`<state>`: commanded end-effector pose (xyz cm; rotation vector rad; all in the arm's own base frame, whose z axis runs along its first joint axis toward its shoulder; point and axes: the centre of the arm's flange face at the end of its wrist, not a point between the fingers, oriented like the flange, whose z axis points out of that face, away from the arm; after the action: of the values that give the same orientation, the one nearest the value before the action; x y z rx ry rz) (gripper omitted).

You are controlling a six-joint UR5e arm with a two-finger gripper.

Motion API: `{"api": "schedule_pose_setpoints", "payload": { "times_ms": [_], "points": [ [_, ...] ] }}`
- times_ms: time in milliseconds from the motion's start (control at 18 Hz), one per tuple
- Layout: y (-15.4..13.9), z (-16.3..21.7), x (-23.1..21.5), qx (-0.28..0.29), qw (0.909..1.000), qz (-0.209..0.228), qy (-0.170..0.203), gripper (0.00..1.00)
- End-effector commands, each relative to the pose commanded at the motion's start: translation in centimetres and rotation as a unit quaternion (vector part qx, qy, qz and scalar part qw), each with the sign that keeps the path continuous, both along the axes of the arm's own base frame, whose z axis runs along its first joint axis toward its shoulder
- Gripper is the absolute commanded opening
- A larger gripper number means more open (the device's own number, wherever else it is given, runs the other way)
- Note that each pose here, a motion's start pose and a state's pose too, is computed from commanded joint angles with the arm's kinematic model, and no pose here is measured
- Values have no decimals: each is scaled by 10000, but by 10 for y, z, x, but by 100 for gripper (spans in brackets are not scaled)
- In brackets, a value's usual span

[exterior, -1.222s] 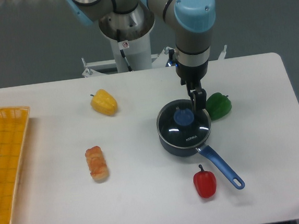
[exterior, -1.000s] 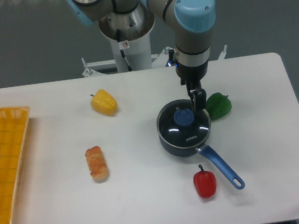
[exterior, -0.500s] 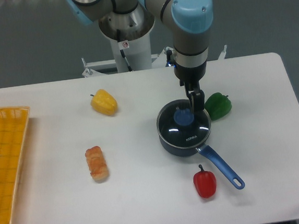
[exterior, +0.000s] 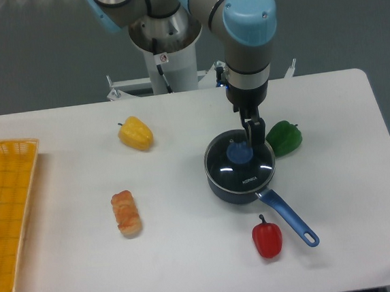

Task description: Open the lid

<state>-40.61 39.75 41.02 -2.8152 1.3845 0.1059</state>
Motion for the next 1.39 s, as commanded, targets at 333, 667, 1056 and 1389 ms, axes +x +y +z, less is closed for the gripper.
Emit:
{"api": "schedule_pose_setpoints", "payload": {
  "times_ms": [333,667,1056,1389],
  "points": [
    [-2,-16,6,-473,9973,-558,83,100],
    [33,-61,11,-756,9931,-873,216,100],
    [51,-98,2,-842,9918,-966,32,100],
    [50,-101,0,-845,9915,-990,12,100]
  ]
}}
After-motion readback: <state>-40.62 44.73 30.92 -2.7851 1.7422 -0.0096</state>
